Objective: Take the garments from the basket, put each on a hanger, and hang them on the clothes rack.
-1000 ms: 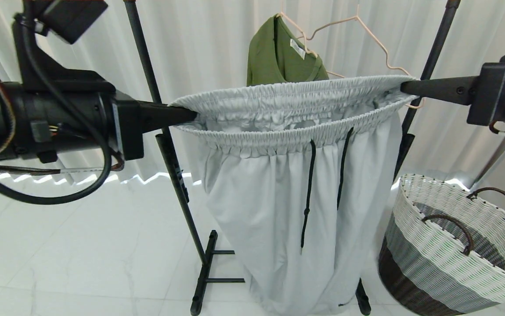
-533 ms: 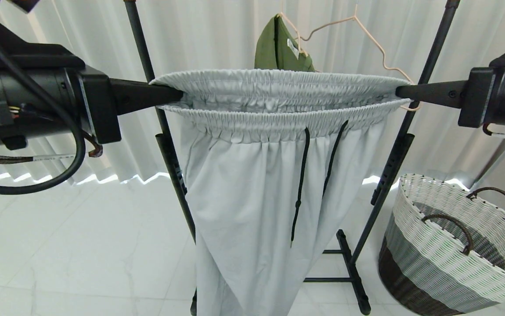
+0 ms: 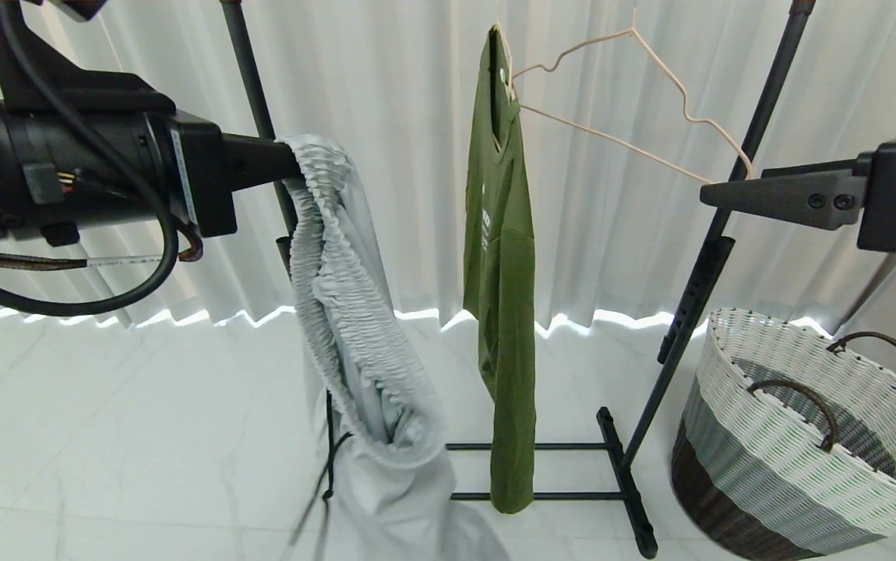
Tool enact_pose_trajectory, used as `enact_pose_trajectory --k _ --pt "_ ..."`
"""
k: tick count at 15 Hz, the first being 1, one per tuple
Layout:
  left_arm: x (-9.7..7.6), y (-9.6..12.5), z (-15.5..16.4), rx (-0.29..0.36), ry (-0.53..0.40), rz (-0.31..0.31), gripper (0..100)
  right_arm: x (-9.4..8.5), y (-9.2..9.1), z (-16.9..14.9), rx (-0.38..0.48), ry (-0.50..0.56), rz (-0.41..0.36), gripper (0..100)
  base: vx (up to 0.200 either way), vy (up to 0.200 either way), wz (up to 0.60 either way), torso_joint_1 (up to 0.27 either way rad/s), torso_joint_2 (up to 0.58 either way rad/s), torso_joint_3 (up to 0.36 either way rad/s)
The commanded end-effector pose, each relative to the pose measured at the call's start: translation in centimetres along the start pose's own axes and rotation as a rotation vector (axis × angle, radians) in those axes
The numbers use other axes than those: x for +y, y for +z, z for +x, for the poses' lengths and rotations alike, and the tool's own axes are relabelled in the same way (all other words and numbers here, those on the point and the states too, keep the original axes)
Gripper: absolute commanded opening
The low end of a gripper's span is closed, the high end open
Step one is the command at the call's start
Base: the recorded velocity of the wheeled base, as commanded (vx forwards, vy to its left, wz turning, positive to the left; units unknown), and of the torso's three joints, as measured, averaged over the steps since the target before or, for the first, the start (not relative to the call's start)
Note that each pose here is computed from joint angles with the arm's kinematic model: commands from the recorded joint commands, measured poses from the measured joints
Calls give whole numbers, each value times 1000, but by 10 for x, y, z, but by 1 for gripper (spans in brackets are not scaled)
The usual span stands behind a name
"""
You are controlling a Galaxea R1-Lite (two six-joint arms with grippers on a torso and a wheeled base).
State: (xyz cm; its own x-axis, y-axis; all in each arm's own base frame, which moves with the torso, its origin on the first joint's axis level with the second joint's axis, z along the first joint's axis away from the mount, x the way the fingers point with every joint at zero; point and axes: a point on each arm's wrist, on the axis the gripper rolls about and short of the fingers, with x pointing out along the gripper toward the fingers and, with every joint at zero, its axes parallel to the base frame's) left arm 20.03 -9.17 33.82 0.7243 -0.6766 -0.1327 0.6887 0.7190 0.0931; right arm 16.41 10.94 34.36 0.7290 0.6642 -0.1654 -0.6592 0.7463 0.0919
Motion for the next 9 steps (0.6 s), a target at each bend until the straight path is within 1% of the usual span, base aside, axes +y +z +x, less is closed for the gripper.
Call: enact_pose_trajectory --k 1,2,3,4,5,6,7,8,9 --pt "2 -4 4 17 2 -6 0 1 -9 -10 12 -6 -1 100 0 0 0 0 0 0" --pt "5 -7 3 27 16 -10 0 -2 -13 -14 21 -26 -4 100 0 0 0 0 0 0" --pt "7 -10 3 38 25 -15 0 -9 -17 -15 38 -62 -26 100 0 0 0 0 0 0" --pt "8 -15 3 54 31 -23 0 -17 -25 -18 72 -131 -77 100 0 0 0 0 0 0" --pt "10 -20 1 68 42 -30 0 -25 -35 -22 118 -236 -120 100 0 0 0 0 0 0" --pt "11 -23 0 77 48 -33 0 -29 -45 -25 154 -326 -138 100 0 0 0 0 0 0" --pt "12 -24 0 80 55 -34 0 -30 -49 -27 167 -357 -139 100 0 0 0 0 0 0" --pt "16 -26 -1 84 70 -39 0 -31 -60 -32 190 -388 -138 100 0 0 0 0 0 0" --pt "18 -26 -2 85 79 -41 0 -31 -67 -35 206 -396 -138 100 0 0 0 0 0 0"
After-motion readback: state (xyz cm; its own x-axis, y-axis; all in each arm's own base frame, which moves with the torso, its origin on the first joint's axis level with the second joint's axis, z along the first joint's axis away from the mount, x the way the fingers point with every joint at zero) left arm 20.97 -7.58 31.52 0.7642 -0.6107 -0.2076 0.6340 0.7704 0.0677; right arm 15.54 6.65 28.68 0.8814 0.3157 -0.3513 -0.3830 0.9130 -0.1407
